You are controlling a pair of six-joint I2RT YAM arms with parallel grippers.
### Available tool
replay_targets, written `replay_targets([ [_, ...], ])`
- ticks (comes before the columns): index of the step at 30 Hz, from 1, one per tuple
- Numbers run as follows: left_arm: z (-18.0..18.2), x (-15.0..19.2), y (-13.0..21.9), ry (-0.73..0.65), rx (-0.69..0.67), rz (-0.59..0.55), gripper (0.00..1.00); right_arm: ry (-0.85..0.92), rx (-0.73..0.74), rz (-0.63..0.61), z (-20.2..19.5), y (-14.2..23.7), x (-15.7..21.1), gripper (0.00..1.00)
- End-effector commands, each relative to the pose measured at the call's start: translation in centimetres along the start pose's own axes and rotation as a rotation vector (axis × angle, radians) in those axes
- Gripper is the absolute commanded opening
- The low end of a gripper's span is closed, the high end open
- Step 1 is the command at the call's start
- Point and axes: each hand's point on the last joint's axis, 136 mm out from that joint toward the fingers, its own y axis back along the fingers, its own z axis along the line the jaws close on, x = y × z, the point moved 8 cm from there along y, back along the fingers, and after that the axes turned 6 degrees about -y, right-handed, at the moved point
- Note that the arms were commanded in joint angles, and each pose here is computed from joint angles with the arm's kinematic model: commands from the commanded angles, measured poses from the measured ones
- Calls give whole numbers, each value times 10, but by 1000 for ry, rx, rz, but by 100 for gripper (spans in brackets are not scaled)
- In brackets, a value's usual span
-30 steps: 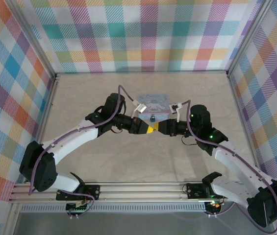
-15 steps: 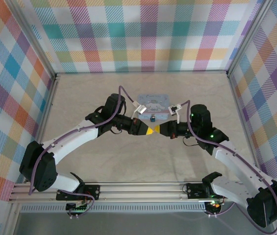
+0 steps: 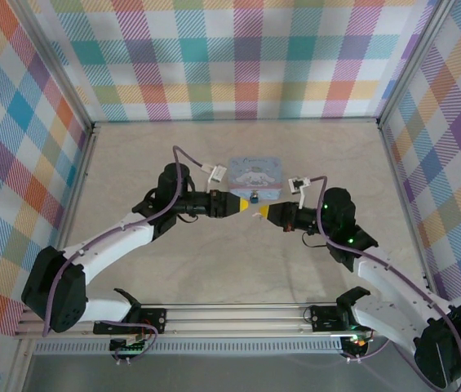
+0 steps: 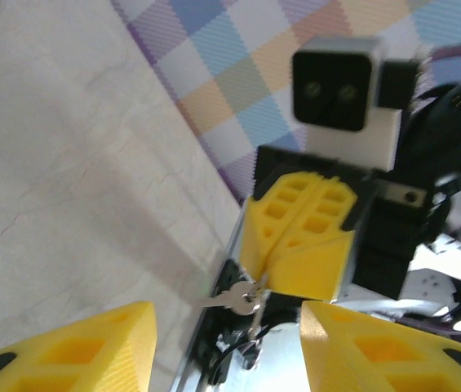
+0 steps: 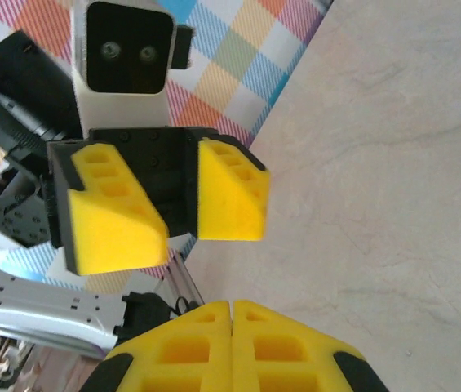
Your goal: Unlock a padlock with a key
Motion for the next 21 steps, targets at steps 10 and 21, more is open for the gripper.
replay_targets([
  [10, -22, -10, -11, -23, 136, -131, 52, 33, -142, -155, 20, 3, -14, 0],
  [21, -27, -9, -17, -40, 177, -119, 37, 25, -166, -206, 22, 3, -19, 0],
])
